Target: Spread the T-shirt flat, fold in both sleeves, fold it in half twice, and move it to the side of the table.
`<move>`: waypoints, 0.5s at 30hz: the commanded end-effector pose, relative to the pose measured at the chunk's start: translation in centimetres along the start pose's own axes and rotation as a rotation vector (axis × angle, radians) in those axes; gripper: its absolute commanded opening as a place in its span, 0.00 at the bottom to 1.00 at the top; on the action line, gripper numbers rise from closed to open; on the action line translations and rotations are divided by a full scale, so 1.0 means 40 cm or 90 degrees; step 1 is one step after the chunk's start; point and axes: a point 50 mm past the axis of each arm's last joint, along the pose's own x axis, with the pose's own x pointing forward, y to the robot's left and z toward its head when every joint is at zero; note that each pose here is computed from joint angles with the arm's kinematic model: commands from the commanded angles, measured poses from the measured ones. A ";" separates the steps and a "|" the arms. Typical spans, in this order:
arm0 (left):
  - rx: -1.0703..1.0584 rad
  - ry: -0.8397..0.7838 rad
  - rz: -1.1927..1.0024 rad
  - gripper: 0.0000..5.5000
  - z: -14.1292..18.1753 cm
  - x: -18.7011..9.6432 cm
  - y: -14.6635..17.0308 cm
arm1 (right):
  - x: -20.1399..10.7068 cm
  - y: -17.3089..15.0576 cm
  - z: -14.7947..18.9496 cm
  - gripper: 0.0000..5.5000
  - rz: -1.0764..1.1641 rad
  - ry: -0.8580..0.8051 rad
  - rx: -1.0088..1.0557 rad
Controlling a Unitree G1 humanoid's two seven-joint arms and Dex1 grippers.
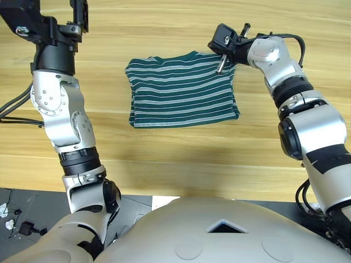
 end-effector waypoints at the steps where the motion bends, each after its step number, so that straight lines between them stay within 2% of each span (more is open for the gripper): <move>1: 0.000 0.020 -0.004 0.74 -0.017 -0.007 -0.015 | 0.006 0.024 -0.032 0.01 0.046 0.091 -0.049; 10: -0.006 0.020 -0.038 0.74 -0.022 -0.006 -0.046 | -0.031 0.080 -0.167 0.01 0.076 0.259 -0.171; 15: 0.016 0.026 -0.048 0.74 -0.030 -0.006 -0.060 | -0.079 0.042 -0.201 0.01 0.052 0.281 -0.153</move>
